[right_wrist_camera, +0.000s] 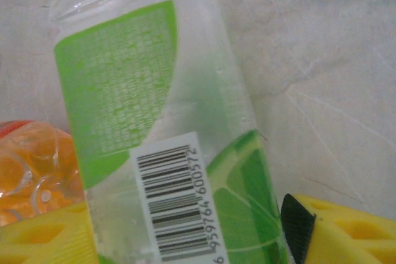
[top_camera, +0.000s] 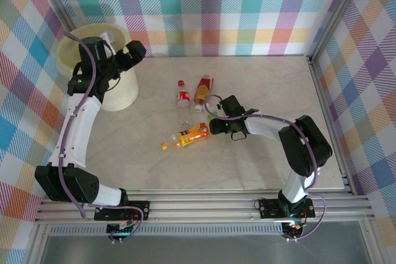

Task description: Put the plastic bottles in the bin

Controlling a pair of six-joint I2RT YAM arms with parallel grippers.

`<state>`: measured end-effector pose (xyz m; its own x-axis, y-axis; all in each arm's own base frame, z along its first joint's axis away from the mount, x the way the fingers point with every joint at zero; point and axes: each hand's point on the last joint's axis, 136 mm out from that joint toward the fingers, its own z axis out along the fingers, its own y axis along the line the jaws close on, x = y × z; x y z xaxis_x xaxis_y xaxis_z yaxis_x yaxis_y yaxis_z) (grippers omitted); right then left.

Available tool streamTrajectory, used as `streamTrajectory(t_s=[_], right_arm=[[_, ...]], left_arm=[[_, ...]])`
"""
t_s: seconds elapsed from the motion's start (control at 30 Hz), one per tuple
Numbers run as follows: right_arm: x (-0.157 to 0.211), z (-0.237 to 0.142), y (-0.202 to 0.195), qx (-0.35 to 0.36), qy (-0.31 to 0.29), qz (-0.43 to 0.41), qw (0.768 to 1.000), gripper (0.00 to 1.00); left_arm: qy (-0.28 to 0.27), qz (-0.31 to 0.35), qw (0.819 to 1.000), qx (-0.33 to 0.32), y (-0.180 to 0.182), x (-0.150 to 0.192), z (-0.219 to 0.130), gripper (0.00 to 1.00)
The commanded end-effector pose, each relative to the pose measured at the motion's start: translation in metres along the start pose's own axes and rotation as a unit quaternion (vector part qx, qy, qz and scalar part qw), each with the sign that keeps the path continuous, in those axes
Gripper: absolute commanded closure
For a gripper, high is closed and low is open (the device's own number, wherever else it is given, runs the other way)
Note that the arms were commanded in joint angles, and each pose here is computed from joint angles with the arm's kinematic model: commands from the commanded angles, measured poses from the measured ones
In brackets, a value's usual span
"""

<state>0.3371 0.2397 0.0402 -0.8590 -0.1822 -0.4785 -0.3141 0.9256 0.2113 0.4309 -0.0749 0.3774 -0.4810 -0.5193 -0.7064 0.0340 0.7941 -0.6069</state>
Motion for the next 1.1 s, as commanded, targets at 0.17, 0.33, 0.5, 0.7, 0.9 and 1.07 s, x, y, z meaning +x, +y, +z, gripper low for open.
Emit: streamTrajectory(t_s=[0.17, 0.33, 0.5, 0.7, 0.9, 1.07], right_arm=[[-0.018, -0.023, -0.002, 0.012, -0.069, 0.001, 0.998, 0.47], [-0.025, -0.05, -0.003, 0.009, -0.117, 0.007, 0.993, 0.52], [-0.038, -0.083, 0.006, -0.024, -0.173, 0.009, 0.985, 0.57], [-0.053, -0.112, 0.027, -0.075, -0.208, 0.0, 0.975, 0.59], [-0.071, -0.139, 0.051, -0.136, -0.242, -0.008, 0.961, 0.59], [-0.079, -0.151, 0.07, -0.183, -0.252, -0.026, 0.95, 0.6]], left_arm=[[0.017, 0.033, 0.998, 0.058, -0.06, 0.033, -0.002, 0.0], [0.044, 0.045, 0.994, 0.088, -0.083, 0.059, 0.011, 0.0], [0.074, 0.019, 0.992, 0.103, -0.092, 0.089, 0.029, 0.0], [0.145, -0.003, 0.984, 0.103, -0.097, 0.147, 0.048, 0.0], [0.177, -0.023, 0.979, 0.1, -0.097, 0.187, 0.058, 0.0], [0.196, -0.029, 0.97, 0.143, -0.113, 0.214, 0.06, 0.0]])
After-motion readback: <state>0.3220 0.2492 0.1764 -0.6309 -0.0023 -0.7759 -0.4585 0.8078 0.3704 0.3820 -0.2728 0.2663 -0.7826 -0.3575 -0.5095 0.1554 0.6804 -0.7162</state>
